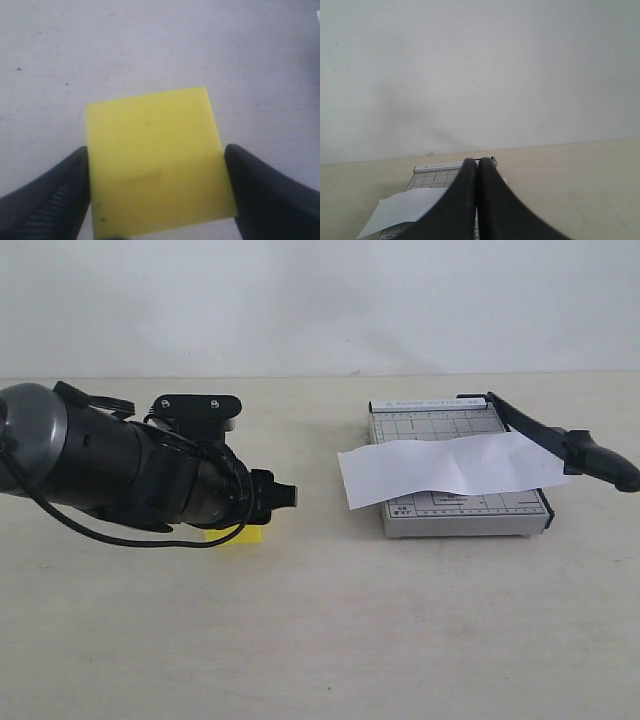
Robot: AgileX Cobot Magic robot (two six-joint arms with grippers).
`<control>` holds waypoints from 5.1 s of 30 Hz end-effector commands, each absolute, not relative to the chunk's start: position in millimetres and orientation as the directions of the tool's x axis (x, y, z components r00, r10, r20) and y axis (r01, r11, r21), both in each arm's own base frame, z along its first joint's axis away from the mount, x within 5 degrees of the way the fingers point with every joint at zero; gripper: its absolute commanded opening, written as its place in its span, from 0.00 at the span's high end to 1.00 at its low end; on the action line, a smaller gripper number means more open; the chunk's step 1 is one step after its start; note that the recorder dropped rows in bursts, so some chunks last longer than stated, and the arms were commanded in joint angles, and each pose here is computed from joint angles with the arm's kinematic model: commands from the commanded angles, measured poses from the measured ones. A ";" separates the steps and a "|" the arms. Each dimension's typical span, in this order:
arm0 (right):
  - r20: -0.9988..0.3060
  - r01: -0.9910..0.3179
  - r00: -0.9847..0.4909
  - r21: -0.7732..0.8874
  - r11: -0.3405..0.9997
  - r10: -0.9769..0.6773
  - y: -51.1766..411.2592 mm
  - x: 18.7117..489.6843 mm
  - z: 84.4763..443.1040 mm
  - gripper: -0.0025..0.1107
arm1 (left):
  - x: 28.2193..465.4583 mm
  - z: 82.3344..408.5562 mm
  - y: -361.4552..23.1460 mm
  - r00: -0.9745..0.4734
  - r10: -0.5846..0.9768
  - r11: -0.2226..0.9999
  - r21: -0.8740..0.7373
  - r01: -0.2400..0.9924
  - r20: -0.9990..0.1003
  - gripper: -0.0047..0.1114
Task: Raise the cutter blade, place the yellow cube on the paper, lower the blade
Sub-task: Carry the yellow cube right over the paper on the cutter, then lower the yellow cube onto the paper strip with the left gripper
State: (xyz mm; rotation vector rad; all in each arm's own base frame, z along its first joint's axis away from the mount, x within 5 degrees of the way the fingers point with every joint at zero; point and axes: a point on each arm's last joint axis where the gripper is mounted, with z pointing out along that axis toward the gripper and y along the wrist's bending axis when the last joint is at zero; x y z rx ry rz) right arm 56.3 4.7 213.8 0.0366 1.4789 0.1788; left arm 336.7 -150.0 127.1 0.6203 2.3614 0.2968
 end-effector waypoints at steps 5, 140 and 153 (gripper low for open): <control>-0.985 -0.098 0.093 0.134 0.986 0.143 4.6 55.8 214.8 0.98 | 337.0 130.6 -156.5 -0.643 0.505 0.863 0.319 0.391 -0.577 0.92; -0.985 -0.098 0.092 0.138 0.986 0.147 4.6 55.8 214.8 0.98 | 403.7 160.1 -307.3 -0.039 0.751 0.500 0.529 0.686 -0.659 0.56; -0.985 -0.098 0.092 0.138 0.986 0.147 4.6 55.8 214.8 0.98 | 404.7 162.0 -307.6 -0.038 0.749 0.504 0.532 0.681 -0.661 0.54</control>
